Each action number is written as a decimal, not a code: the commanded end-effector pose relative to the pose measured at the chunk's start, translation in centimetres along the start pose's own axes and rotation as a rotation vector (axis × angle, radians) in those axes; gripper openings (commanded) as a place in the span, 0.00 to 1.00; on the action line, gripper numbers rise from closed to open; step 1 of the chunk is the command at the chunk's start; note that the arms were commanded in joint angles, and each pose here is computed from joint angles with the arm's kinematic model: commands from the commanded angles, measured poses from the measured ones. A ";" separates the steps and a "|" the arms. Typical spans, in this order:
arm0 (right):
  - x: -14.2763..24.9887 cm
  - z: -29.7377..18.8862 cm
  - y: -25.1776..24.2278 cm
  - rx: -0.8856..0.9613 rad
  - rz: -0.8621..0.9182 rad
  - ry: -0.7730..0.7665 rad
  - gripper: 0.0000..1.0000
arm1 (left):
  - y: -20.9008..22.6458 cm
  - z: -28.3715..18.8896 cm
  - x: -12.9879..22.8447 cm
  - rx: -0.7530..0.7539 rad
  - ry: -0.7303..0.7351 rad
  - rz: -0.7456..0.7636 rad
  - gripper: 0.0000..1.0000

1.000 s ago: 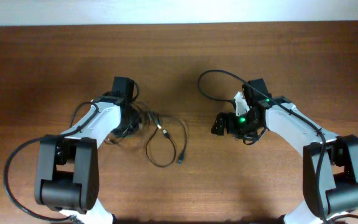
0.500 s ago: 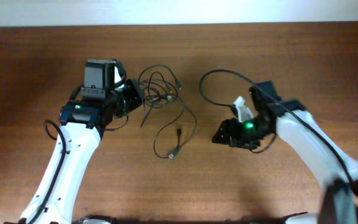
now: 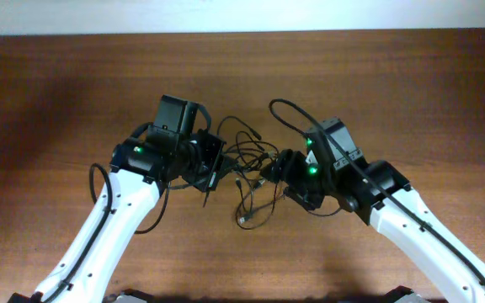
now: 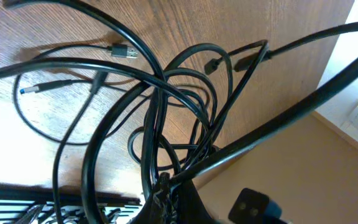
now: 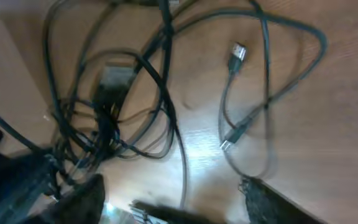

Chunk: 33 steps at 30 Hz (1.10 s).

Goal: Untangle cables

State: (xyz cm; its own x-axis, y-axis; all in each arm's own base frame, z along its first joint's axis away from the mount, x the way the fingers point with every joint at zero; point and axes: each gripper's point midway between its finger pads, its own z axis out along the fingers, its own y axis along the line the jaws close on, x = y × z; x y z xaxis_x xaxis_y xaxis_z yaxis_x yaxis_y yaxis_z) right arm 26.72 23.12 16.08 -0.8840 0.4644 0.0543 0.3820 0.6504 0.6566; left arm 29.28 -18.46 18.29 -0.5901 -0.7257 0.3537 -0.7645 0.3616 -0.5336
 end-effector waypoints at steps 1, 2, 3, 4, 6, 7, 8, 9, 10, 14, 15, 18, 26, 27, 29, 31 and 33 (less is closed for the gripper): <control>-1.3 1.4 0.4 -0.006 0.113 -0.039 0.56 | -0.7 -0.7 0.7 0.029 0.019 -0.002 0.00; -1.3 2.1 0.3 0.001 0.130 -0.026 0.46 | -0.7 -0.7 0.8 0.029 0.028 -0.002 0.00; -1.0 2.8 0.0 0.015 0.155 -0.009 0.38 | -0.7 -0.7 1.3 0.032 0.055 -0.001 0.00; -0.5 3.8 0.3 0.013 0.145 0.018 0.21 | -0.8 -0.8 2.1 0.036 0.100 0.000 0.00; 0.6 5.0 0.5 0.022 0.116 0.041 0.04 | -0.9 -0.9 3.1 0.041 0.156 0.009 0.00; 0.8 5.1 0.3 0.033 0.078 0.039 0.04 | -0.9 -0.9 3.3 0.046 0.169 0.036 0.00; 0.7 5.1 -0.1 0.047 0.044 0.032 0.04 | -1.0 -1.0 3.2 0.049 0.167 0.059 0.00; 0.6 4.9 -2.0 0.131 0.024 0.014 0.04 | -1.3 -1.2 2.6 0.073 0.152 0.118 0.00; 0.2 4.6 -4.0 0.219 0.041 -0.023 0.04 | -2.0 -1.5 1.7 0.110 0.129 0.205 0.00; -2.1 2.6 -9.0 0.469 -0.036 -0.183 0.04 | -3.3 -3.2 -2.6 0.190 -0.008 0.555 0.00; -2.9 2.1 -9.5 0.506 -0.077 -0.223 0.04 | -3.2 -3.5 -3.2 0.192 -0.028 0.609 0.00; -2.8 1.8 -9.3 0.502 -0.119 -0.214 0.04 | -3.3 -3.7 -3.6 0.197 -0.038 0.623 0.00; -2.5 1.1 2.9 -0.168 -0.030 0.054 0.85 | -2.7 -3.5 -3.4 0.174 -0.012 0.492 0.00; -2.2 1.0 4.4 -0.225 -0.027 0.064 0.82 | -2.7 -3.5 -3.2 0.174 -0.010 0.495 0.00; -1.3 2.2 5.2 -0.231 0.034 0.088 0.72 | -3.5 -3.2 -2.2 0.200 0.006 0.535 0.00; -1.1 5.2 3.6 -0.150 0.224 0.130 0.65 | -4.0 -3.0 -1.2 0.226 0.036 0.560 0.00; -1.5 7.2 4.0 -0.180 0.224 0.166 0.62 | -4.1 -3.0 -0.7 0.232 0.055 0.551 0.00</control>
State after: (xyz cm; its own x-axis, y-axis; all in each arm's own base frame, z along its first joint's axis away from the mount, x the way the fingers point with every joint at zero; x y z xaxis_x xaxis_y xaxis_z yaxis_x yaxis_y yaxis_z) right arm 30.91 28.13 14.87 -0.8539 0.4663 0.2313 0.4579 0.4616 0.7598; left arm 32.45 -16.84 20.99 -0.8885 -0.4588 0.0094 -0.2996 0.5645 -0.7692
